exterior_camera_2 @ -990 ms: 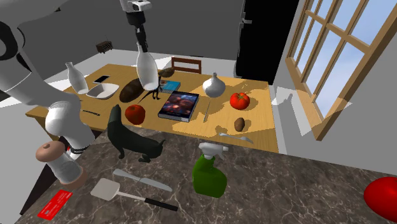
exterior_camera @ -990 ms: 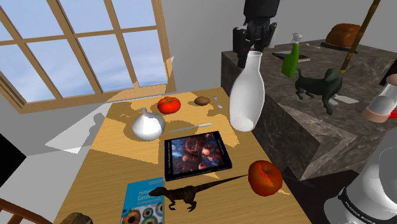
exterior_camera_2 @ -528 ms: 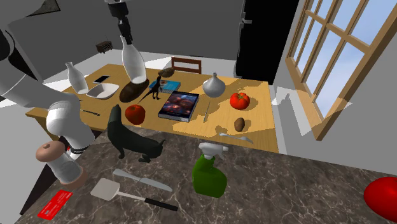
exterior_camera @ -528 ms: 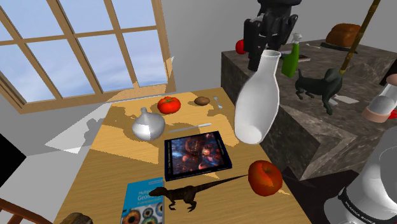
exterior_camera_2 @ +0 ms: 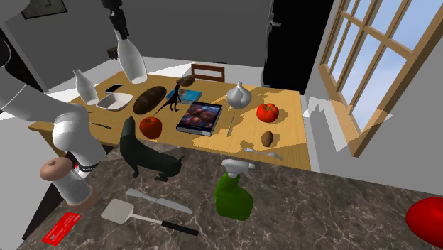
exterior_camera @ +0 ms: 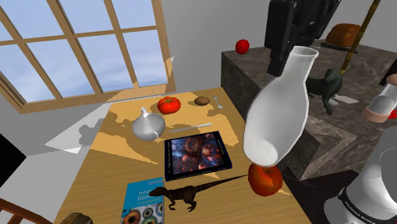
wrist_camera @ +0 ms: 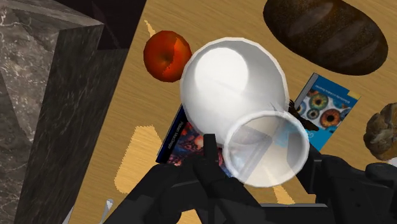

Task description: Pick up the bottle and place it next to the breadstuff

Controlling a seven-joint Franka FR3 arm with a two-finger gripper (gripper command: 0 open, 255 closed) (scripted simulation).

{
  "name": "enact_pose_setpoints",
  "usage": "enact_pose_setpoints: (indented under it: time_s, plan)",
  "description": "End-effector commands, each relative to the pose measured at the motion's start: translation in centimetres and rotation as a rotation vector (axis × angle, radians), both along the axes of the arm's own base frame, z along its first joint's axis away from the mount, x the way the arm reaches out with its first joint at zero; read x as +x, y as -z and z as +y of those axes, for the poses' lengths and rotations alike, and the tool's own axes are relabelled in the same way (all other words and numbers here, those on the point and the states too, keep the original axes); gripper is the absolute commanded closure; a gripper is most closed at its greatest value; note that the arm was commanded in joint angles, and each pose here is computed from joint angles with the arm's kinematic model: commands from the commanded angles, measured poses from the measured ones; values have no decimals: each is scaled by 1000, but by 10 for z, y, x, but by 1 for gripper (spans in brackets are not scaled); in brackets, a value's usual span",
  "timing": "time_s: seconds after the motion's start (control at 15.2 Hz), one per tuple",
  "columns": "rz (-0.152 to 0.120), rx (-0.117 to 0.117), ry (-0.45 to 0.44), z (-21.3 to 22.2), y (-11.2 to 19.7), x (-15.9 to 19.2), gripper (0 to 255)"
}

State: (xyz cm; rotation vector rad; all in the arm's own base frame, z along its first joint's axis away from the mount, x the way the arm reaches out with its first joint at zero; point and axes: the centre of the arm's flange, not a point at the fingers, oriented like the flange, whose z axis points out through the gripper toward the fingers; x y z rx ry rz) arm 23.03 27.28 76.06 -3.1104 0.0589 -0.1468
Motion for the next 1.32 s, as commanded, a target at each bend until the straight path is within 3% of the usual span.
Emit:
enact_pose_setpoints:
  time_s: [0.0, 1.25]
  plan:
    - [0, 0, 1, 9, -2, -14, 255]
    - [0, 0, 1, 9, 98, -14, 255]
